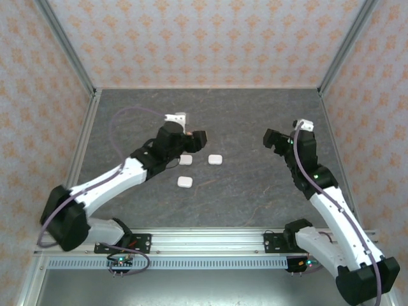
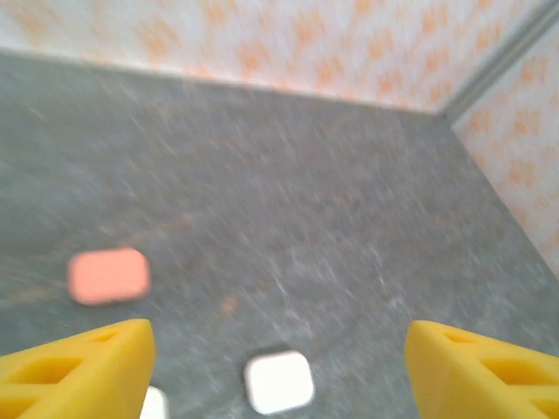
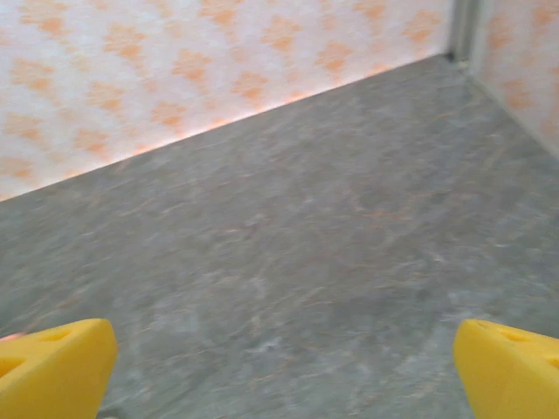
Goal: Insert the wireless bluetooth earbuds into the charging case
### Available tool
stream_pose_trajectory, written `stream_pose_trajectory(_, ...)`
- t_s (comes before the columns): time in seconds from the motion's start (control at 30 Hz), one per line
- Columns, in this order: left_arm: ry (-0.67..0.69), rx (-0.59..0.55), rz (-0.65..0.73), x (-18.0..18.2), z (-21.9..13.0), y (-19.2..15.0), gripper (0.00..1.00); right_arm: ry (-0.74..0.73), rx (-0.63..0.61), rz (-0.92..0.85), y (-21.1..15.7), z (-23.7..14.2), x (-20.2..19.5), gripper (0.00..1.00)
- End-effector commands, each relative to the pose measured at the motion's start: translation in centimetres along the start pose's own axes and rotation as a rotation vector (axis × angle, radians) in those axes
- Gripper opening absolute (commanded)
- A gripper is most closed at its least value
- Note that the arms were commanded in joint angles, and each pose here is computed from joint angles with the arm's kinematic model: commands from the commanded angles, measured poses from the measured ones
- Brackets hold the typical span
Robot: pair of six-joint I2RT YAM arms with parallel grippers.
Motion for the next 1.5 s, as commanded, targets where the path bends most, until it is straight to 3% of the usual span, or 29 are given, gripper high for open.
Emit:
stream_pose_trajectory(0.0, 0.278, -0.118, 0.199, 5.5, -3.2, 1.3, 0.78, -0.238, -0.154, -0.044, 0.0, 0.8, -4.2, 0.99)
stream_pose_trajectory(0.17, 0.482, -0.270, 0.236, 10.8, -6.8, 2.8, 0.81, -0.294, -0.239, -0.056, -2.8, 3.3, -7.0, 0.99)
stream_pose_trajectory(0.33, 0.663, -0.246, 0.213, 16.2, -7.9, 2.0, 0.86, -0.268, -0.198, -0.088, -6.0, 6.8, -7.3, 0.99)
stream_pose_trajectory(0.5, 0.736, -0.245, 0.216, 19.3, -8.1, 0.4, 0.92, -0.188, -0.207, -0.139, -6.9, 9.5, -6.0, 0.99)
stream_pose_trajectory(0.73, 0.724, -0.199, 0.279, 21.3, -6.6, -2.0, 0.93, -0.094, -0.142, -0.203, -9.2, 13.3, -4.4, 0.99)
stream_pose_trajectory(0.9, 0.689, -0.196, 0.274, 22.5, -5.0, -3.3, 0.94, -0.062, -0.005, -0.131, -9.1, 15.3, -5.4, 0.99)
stream_pose_trajectory(1.4, 0.514, -0.180, 0.252, 25.1, 2.5, -6.7, 0.96, -0.055, -0.013, -0.118, -9.0, 15.2, -5.7, 0.99)
stream_pose_trajectory(1.47, 0.517, -0.109, 0.231, 25.5, 3.3, -6.3, 0.97, -0.055, -0.013, -0.119, -9.0, 15.2, -5.7, 0.99)
Point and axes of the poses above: each hand's point on the last joint's axis, 136 mm out from that joint toward the fingers, its own z axis out along the fingers, its own x axis along the line the jaws close on, y = z × x, the point moved 2 cm from there along -z, back along the fingers, and after that the axes turned 2 degrees about -z, right-handed, at the moved point
